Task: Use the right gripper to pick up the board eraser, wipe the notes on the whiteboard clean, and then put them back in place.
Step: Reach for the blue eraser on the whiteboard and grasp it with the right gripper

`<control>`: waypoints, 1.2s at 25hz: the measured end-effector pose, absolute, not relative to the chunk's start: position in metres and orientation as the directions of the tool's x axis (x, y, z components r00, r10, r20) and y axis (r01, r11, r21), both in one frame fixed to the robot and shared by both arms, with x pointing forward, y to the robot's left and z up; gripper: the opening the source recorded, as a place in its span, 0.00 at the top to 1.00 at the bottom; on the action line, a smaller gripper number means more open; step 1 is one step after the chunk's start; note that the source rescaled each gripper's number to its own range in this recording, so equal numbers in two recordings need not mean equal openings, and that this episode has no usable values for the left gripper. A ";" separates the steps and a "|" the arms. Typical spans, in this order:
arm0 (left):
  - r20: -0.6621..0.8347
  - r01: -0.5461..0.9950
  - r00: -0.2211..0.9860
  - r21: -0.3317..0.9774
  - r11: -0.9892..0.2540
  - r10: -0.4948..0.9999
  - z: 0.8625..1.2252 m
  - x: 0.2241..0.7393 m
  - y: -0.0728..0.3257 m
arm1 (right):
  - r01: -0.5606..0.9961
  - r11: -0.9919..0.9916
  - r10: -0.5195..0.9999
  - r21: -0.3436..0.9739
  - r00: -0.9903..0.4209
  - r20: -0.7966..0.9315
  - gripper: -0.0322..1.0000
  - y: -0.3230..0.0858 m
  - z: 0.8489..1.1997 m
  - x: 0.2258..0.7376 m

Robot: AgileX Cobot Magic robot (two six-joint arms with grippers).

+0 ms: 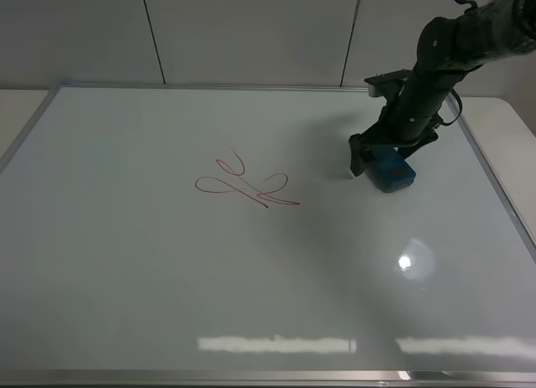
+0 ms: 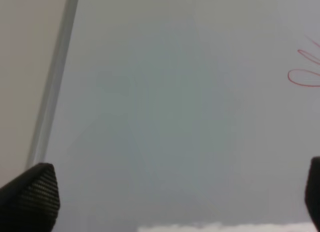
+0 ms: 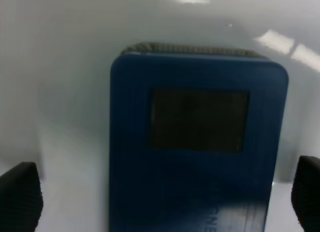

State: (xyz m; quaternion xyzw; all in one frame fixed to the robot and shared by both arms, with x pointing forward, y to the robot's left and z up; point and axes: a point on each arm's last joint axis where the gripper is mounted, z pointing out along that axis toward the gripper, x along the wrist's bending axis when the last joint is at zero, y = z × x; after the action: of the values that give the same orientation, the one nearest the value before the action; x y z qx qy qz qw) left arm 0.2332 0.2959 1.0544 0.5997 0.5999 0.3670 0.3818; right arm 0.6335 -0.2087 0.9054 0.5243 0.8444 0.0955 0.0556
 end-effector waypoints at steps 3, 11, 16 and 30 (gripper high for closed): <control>-0.018 0.439 0.011 0.898 0.011 1.000 1.054 0.233 0.296 | 0.875 0.432 0.896 0.220 -0.444 0.006 0.00 -0.209 0.905 0.634; -0.018 0.439 0.011 0.898 0.011 1.000 1.054 0.233 0.296 | 0.886 0.410 0.906 0.218 -0.422 0.012 0.94 -0.209 0.905 0.633; -0.018 0.439 0.011 0.898 0.011 1.000 1.054 0.233 0.296 | 0.887 0.405 0.908 0.220 -0.418 0.013 0.96 -0.209 0.906 0.633; -0.018 0.439 0.011 0.898 0.011 1.000 1.054 0.233 0.296 | 0.889 0.404 0.909 0.217 -0.416 0.015 0.96 -0.209 0.909 0.632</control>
State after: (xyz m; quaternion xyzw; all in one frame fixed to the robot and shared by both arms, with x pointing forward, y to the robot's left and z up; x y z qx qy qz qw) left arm 0.2332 0.2959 1.0544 0.5998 0.5998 0.3671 0.3818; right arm 0.6324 -0.2088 0.9088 0.5376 0.8361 0.0958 0.0529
